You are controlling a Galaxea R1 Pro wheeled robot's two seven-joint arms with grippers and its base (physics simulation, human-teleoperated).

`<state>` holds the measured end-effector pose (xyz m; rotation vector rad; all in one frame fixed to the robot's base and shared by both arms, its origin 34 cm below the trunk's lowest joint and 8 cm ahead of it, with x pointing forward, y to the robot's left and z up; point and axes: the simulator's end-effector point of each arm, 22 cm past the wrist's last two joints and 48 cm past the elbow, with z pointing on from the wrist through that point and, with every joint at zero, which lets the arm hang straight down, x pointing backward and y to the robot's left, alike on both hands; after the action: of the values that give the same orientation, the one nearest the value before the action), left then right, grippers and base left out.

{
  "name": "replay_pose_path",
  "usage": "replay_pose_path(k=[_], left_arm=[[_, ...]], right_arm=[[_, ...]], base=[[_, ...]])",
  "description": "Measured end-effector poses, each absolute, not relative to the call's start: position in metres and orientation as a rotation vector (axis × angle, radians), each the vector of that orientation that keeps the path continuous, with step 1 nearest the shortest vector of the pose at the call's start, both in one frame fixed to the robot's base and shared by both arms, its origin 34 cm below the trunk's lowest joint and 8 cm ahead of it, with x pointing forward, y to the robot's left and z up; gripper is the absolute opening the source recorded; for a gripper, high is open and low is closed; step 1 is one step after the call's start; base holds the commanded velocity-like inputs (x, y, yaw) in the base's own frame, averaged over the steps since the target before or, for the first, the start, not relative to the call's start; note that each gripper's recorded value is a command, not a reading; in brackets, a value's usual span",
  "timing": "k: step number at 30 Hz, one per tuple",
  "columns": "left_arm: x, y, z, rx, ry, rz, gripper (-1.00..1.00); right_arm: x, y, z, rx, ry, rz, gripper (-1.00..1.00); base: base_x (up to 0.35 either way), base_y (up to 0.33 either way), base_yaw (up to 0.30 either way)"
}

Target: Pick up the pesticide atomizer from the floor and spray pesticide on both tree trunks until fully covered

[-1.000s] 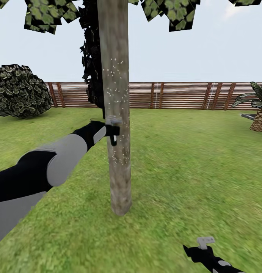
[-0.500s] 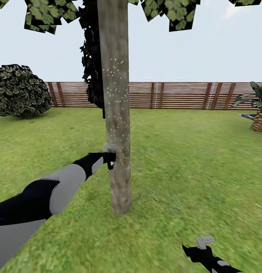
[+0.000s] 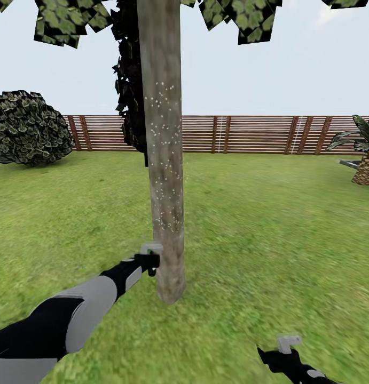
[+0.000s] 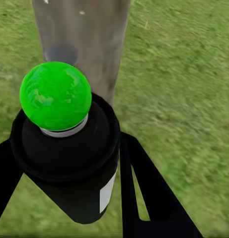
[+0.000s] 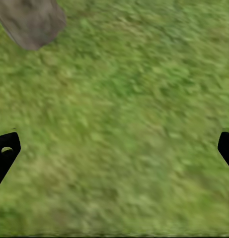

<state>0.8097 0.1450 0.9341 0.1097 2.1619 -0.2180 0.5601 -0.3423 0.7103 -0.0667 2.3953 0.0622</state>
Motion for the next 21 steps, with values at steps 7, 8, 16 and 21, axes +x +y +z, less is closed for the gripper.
replay_pose_path(k=[7, 8, 16, 21], left_arm=[[0.793, 0.144, 0.91, 0.106, 2.177, -0.224, -1.0], [0.791, 0.144, 0.908, 0.106, 2.181, -0.224, -1.0], [0.781, 0.144, 0.896, 0.104, 2.199, -0.226, -1.0], [0.781, 0.144, 0.895, 0.104, 2.2, -0.226, -1.0]], right_arm=[[0.543, -0.342, 0.701, -0.066, 2.419, 0.065, 1.0], [0.542, -0.342, 0.7, -0.066, 2.42, 0.065, 1.0], [0.541, -0.341, 0.699, -0.066, 2.423, 0.065, 1.0], [0.541, -0.341, 0.699, -0.066, 2.422, 0.066, 1.0]], base=[[0.0, 0.0, 0.0], [0.0, 0.0, 0.0], [0.0, 0.187, 0.0], [0.0, 0.346, 0.0]])
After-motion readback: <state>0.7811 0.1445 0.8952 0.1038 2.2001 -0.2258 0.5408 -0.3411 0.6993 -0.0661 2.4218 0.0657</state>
